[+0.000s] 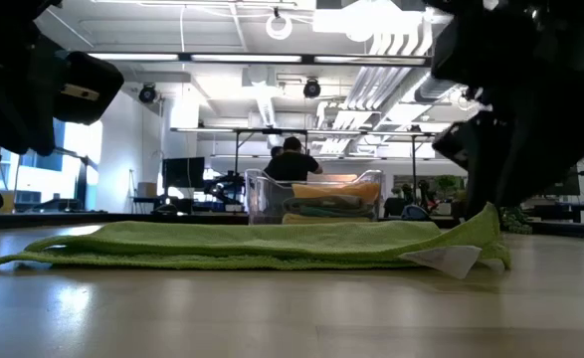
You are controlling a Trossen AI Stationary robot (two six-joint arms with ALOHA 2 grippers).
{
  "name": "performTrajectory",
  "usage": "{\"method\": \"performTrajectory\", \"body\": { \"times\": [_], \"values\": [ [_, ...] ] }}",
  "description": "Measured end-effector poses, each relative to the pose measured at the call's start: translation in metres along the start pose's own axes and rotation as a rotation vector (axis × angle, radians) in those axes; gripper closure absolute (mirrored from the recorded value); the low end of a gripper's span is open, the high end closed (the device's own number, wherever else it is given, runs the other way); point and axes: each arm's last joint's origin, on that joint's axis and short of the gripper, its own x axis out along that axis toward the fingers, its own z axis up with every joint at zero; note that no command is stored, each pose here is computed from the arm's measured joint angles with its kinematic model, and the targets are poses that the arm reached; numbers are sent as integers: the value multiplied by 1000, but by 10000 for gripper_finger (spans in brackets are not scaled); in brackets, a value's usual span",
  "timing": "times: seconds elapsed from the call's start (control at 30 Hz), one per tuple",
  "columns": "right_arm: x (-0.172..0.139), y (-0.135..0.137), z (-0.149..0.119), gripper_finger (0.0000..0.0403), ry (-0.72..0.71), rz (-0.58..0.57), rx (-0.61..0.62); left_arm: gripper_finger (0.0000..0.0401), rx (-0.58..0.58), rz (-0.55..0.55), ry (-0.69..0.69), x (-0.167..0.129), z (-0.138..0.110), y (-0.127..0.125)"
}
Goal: Fold microfiber towels
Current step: Fold the green towel on the table
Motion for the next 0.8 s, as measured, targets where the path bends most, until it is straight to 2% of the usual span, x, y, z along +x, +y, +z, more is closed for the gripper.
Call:
{"method": "performTrajectory", "body": {
  "times": [0.17,0.27,0.43,0.63,0.8],
  "values": [
    [13,1,-3,305,12,12,-36,394,2,2,43,1,-4,3],
    [20,-3,-7,332,41,-19,-53,395,-3,10,60,1,-5,5],
    [16,-6,-9,396,54,-81,-81,355,-45,5,46,2,-4,4],
    [10,-6,-5,396,26,-91,-77,284,-51,32,119,20,-14,0],
    [8,-7,-5,399,30,-107,-94,244,50,81,164,36,-18,-9]
  ]
}}
